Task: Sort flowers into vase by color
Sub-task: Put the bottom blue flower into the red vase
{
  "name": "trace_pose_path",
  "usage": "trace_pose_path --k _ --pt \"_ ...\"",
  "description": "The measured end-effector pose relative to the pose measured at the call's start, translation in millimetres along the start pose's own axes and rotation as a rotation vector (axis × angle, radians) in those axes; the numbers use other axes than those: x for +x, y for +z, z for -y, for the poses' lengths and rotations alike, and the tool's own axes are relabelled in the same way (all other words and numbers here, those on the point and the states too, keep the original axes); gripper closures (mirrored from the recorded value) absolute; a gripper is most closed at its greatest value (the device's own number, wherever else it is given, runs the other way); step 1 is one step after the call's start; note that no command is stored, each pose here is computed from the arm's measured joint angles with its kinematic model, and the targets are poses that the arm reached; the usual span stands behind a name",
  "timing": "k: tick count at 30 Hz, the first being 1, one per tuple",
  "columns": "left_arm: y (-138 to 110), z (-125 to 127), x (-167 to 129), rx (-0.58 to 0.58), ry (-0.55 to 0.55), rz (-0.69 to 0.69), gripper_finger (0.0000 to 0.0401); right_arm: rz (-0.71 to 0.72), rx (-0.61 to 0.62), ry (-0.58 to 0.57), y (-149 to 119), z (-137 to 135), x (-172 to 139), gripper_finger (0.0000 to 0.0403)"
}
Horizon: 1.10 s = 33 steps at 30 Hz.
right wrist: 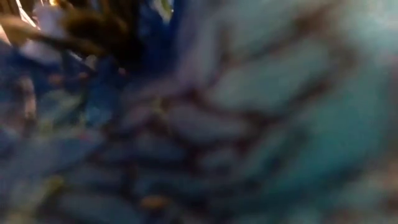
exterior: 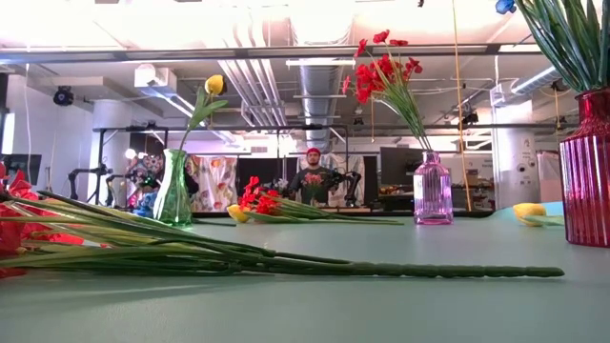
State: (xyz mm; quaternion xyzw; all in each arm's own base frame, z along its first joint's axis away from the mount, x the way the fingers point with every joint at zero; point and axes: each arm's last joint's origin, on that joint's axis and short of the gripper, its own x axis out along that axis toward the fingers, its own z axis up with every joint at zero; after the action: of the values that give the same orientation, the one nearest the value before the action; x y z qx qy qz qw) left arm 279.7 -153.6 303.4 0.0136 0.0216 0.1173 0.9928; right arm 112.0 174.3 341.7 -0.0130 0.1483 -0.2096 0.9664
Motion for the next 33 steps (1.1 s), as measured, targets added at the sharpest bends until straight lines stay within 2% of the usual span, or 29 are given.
trace_pose_path --k 33 --pt "-1 0 0 0.006 0.001 -0.006 0.0171 -0.011 -0.012 -0.011 -26 -5 8 0.0385"
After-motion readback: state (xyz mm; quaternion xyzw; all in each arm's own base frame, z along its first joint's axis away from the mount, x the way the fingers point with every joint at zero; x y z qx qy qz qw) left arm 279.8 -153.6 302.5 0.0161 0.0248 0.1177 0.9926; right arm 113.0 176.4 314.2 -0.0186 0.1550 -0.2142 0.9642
